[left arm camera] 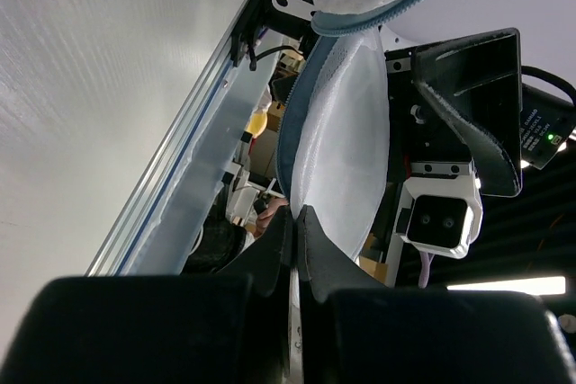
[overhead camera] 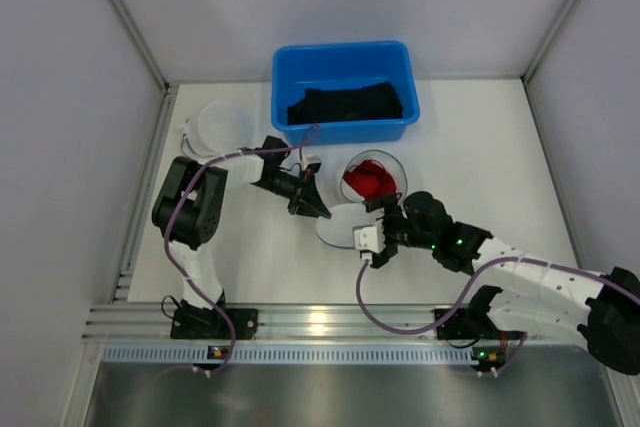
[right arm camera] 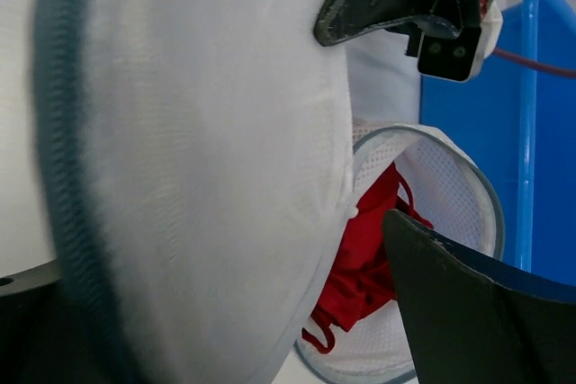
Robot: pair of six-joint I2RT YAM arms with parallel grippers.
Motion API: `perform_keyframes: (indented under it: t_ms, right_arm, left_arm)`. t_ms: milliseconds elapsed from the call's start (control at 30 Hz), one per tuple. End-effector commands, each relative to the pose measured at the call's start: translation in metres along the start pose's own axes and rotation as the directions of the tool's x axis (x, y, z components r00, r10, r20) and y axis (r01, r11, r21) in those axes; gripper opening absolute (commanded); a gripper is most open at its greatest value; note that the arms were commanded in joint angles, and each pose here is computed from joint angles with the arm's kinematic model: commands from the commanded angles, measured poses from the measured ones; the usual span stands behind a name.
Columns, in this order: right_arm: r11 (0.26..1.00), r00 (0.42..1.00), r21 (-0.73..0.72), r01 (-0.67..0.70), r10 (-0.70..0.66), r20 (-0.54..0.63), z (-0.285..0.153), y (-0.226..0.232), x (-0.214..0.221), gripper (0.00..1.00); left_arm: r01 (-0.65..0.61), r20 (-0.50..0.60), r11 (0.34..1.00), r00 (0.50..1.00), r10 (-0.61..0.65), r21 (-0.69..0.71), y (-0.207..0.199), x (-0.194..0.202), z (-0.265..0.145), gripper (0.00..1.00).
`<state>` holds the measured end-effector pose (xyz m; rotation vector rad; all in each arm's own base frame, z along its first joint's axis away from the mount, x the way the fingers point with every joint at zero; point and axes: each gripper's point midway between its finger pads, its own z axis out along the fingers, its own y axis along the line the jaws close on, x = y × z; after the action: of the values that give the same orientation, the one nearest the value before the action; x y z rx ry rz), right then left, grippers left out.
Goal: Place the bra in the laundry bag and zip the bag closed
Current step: Close the laundry bag at the center of the board.
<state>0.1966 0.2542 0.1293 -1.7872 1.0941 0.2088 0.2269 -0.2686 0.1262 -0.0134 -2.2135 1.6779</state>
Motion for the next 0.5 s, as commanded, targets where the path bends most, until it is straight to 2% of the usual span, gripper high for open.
perform_keyframes:
  t_ms: [0,67,100,167,200,267,300,367,400,433,467]
  right_arm:
    - [0.981,0.999,0.195,0.018,-0.024,0.025,0.004,-0.049,-0.014,0.95]
    - [0.979,0.999,0.204,0.021,-0.026,0.023,0.007,-0.052,-0.013,0.79]
    - [0.977,1.0,0.214,0.01,-0.015,0.024,0.007,-0.055,-0.014,0.58]
    - [0.97,0.999,0.24,-0.033,0.03,0.016,0.008,-0.063,-0.013,0.39]
    - [0.97,0.999,0.237,-0.053,0.053,0.009,0.008,-0.065,-0.011,0.23]
    - [0.968,0.988,0.2,-0.152,0.144,0.051,0.008,-0.068,-0.017,0.08]
    - [0.959,0.98,0.204,-0.199,0.192,0.053,0.004,-0.075,-0.01,0.0]
    - [0.942,0.951,0.143,-0.303,0.289,0.113,0.002,-0.077,-0.017,0.0]
    - [0.925,0.934,0.141,-0.352,0.337,0.119,-0.002,-0.084,-0.011,0.0]
    - [0.912,0.915,0.121,-0.392,0.374,0.151,-0.003,-0.091,-0.015,0.0]
    - [0.875,0.873,0.081,-0.478,0.462,0.156,-0.004,-0.087,-0.016,0.0]
  left_arm:
    - [-0.03,-0.007,0.998,0.999,0.031,0.046,-0.016,-0.003,-0.003,0.0]
    - [-0.034,-0.006,0.998,0.999,0.034,0.045,-0.016,-0.003,-0.003,0.0]
    - [-0.041,-0.005,0.998,0.999,0.041,0.045,-0.017,-0.003,-0.004,0.0]
    - [-0.068,-0.002,0.997,0.998,0.068,0.048,-0.02,-0.004,-0.004,0.01]
    - [-0.095,0.004,0.994,0.995,0.095,0.048,-0.024,-0.004,-0.006,0.07]
    - [-0.157,0.036,0.988,0.987,0.156,0.014,-0.027,-0.008,-0.008,0.2]
    - [-0.173,0.057,0.985,0.983,0.173,0.001,-0.028,-0.012,-0.012,0.35]
    - [-0.251,0.109,0.967,0.961,0.255,-0.053,-0.032,-0.02,-0.021,0.45]
    - [-0.3,0.151,0.95,0.938,0.311,-0.086,-0.037,-0.028,-0.031,0.61]
    - [-0.36,0.185,0.925,0.908,0.377,-0.12,-0.047,-0.03,-0.039,0.66]
    - [-0.377,0.226,0.907,0.882,0.414,-0.188,-0.046,-0.039,-0.048,0.74]
